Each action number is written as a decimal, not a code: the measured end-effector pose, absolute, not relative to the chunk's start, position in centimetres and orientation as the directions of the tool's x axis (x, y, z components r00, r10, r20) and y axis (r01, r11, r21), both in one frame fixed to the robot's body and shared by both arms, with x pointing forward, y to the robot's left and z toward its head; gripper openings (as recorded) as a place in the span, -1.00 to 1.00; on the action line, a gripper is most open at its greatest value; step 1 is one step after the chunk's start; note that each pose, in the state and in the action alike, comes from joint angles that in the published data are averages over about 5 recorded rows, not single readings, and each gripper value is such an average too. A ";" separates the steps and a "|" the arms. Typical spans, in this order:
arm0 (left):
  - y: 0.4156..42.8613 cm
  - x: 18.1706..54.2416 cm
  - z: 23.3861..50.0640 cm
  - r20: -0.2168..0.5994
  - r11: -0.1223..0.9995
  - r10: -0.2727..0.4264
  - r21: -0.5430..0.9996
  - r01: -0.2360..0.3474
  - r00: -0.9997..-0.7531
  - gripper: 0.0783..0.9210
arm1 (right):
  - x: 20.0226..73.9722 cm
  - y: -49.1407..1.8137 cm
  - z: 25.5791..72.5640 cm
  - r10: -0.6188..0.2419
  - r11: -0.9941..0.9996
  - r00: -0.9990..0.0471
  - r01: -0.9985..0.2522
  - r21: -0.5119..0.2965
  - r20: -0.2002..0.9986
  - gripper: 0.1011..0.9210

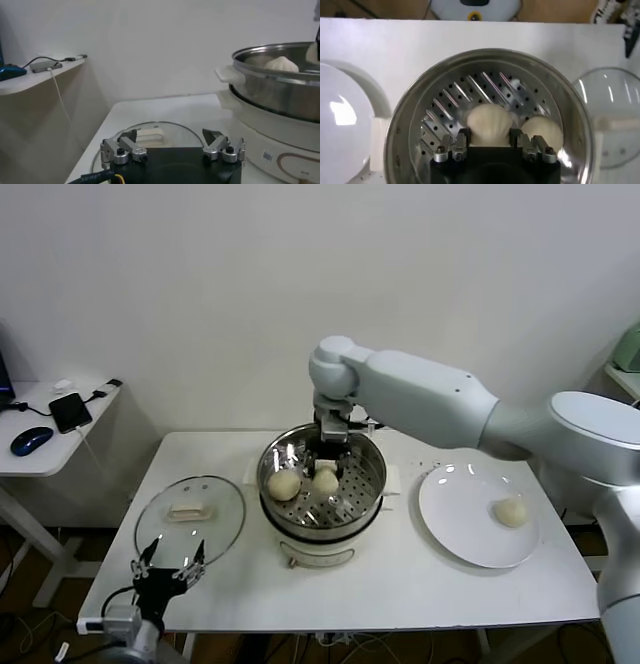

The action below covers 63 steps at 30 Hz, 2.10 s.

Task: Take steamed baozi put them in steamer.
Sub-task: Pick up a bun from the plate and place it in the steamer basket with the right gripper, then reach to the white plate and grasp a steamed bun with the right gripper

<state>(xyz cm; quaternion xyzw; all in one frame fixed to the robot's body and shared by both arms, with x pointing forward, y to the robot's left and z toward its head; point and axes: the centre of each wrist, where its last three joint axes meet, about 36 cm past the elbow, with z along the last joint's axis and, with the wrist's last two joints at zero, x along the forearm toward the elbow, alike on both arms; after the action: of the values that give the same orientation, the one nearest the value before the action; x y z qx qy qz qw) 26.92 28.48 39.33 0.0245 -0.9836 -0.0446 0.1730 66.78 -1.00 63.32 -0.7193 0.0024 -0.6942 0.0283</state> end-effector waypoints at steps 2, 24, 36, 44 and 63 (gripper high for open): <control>28.5 27.0 39.3 0.339 0.995 -0.063 0.095 -0.032 -0.939 0.77 | 66.5 -0.6 62.7 -0.037 -0.998 0.042 0.058 -0.039 0.998 0.04; 28.5 27.1 38.8 0.348 0.995 -0.066 0.093 -0.035 -0.935 0.77 | 64.4 0.9 59.7 -0.006 -0.996 0.059 0.089 -0.011 0.998 0.34; 28.3 27.1 38.8 0.349 0.995 -0.060 0.093 -0.030 -0.935 0.77 | 65.2 -1.4 63.0 -0.026 -0.996 0.037 -0.087 -0.023 0.999 0.76; 28.3 27.3 39.0 0.350 0.996 -0.052 0.087 -0.023 -0.935 0.77 | 67.9 -7.2 67.5 -0.117 -0.909 0.013 -0.403 -0.102 0.993 0.76; 28.3 27.0 39.7 0.345 1.000 -0.015 0.016 -0.010 -0.939 0.77 | 70.0 -29.5 67.8 -0.198 -0.217 -0.110 -0.964 -0.153 0.974 0.76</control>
<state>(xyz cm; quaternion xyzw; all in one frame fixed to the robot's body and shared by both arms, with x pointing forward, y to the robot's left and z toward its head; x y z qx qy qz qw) 27.04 28.26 39.69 0.0065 -0.9845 -0.0069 0.1750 70.00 -29.51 67.78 -0.5643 0.5149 -0.5386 -0.3555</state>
